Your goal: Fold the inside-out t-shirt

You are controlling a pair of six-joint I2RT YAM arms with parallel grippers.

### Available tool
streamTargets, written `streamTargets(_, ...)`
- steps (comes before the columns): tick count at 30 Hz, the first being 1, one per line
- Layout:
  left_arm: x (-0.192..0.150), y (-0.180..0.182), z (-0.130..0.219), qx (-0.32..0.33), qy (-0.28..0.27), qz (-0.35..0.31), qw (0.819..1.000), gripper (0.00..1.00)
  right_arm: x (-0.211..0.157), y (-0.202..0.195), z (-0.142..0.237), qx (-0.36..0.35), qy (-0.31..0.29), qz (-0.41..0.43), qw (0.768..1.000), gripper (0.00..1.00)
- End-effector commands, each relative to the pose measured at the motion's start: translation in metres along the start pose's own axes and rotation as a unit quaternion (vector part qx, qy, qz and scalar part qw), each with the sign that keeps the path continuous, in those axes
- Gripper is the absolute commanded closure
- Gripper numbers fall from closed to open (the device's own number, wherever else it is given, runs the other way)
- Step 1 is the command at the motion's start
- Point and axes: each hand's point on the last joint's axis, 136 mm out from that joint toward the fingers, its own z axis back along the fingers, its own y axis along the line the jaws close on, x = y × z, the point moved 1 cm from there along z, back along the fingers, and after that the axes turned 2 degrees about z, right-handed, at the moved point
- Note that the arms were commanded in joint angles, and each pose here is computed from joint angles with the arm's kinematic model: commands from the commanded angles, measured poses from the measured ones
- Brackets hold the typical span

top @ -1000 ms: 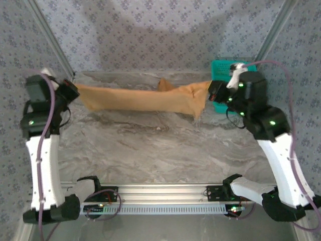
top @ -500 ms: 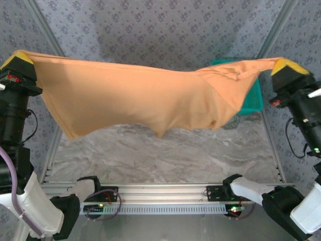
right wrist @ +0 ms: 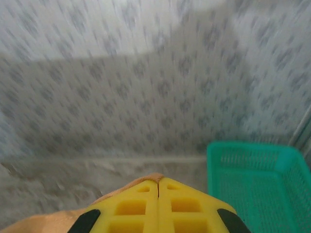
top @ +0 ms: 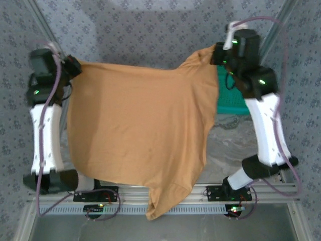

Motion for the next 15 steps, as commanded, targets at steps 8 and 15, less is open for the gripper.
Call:
streamTargets(8, -0.112, 0.1, -0.18, 0.106, 0.13, 0.023, 0.986, 0.94, -0.163, 0.025, -0.221, -0.017, 0.192, -0.029, 0.981, 1.0)
streamTargets(15, -0.14, 0.133, -0.23, 0.195, 0.199, -0.032, 0.96, 0.67, -0.246, 0.04, -0.298, 0.007, 0.295, -0.114, 0.949, 0.41)
